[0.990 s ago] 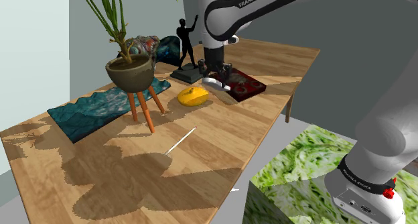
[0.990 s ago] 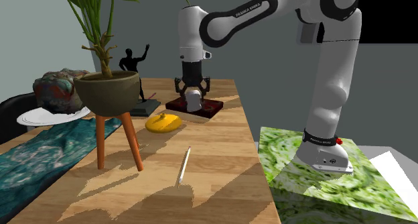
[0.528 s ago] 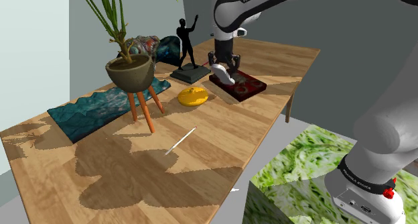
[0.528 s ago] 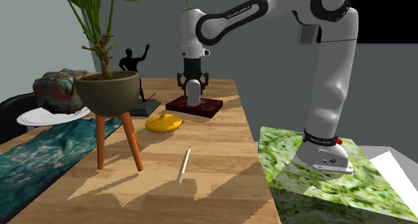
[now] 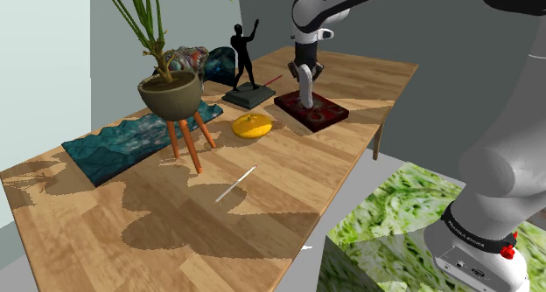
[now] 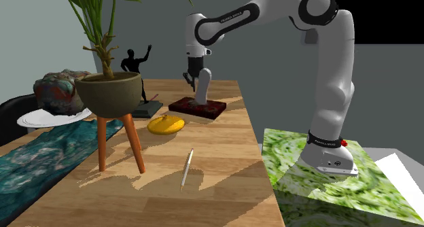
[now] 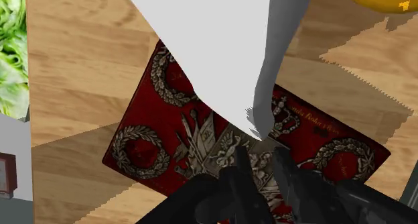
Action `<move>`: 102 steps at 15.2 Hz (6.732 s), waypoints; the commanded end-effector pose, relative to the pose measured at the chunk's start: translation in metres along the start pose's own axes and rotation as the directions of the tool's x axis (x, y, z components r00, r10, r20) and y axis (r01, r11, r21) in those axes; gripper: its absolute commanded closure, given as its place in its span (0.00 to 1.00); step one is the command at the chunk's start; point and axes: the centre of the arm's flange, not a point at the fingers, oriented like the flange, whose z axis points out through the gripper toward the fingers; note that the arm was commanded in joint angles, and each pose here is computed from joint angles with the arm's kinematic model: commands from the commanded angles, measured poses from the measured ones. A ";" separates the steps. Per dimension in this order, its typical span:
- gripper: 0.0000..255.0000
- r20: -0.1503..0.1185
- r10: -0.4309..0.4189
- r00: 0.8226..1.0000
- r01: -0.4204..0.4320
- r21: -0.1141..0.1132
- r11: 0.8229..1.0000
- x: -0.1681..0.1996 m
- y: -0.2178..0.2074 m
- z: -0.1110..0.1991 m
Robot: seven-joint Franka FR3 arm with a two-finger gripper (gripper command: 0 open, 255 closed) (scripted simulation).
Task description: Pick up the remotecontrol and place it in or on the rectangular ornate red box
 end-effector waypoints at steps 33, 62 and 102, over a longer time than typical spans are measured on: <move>0.00 -0.301 -0.540 0.786 0.565 -0.002 0.825 -0.220 0.096 0.103; 1.00 -0.301 -0.540 0.786 0.565 -0.002 0.825 -0.219 0.096 0.035; 1.00 -0.301 -0.540 0.786 0.565 -0.002 0.825 -0.005 0.039 0.036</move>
